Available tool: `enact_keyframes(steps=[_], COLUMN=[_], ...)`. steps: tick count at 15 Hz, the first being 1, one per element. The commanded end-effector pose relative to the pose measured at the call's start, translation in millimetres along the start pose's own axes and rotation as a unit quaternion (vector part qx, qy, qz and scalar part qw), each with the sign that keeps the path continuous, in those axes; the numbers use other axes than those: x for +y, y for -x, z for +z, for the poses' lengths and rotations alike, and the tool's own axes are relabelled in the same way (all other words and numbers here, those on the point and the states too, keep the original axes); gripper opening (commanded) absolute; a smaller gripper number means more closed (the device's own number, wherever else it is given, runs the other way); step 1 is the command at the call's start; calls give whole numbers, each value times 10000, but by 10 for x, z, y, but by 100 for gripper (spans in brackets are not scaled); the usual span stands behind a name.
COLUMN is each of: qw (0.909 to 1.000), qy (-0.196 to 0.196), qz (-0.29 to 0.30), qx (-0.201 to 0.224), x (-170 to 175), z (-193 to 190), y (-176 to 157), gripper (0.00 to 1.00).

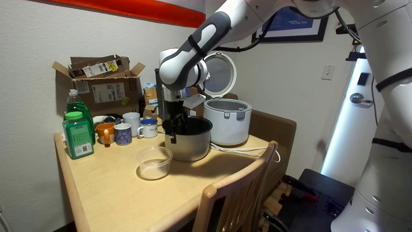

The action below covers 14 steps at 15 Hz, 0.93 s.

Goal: Pick up the transparent bowl, pour its contents in the pot, pick up the pot and put it in the rice cooker

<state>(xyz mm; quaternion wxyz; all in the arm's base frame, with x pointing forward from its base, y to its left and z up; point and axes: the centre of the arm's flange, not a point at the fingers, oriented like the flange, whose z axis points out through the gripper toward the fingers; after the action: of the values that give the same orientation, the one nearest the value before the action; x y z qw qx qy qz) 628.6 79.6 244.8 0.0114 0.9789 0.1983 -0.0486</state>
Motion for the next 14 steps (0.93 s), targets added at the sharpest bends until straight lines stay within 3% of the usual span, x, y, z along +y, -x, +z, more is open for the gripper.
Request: enact_keyframes(steps=[1, 2, 3, 6, 14], qw=[9998, 9998, 9998, 9999, 9999], qy=[-148, -154, -157, -123, -88], qz=[-16, -15, -13, -15, -9], qx=[-138, -147, -137, -94, -111], x=[27, 25, 22, 3, -10], z=[26, 39, 43, 21, 13], y=[9, 11, 14, 35, 46], gripper=[99, 97, 78, 63, 0])
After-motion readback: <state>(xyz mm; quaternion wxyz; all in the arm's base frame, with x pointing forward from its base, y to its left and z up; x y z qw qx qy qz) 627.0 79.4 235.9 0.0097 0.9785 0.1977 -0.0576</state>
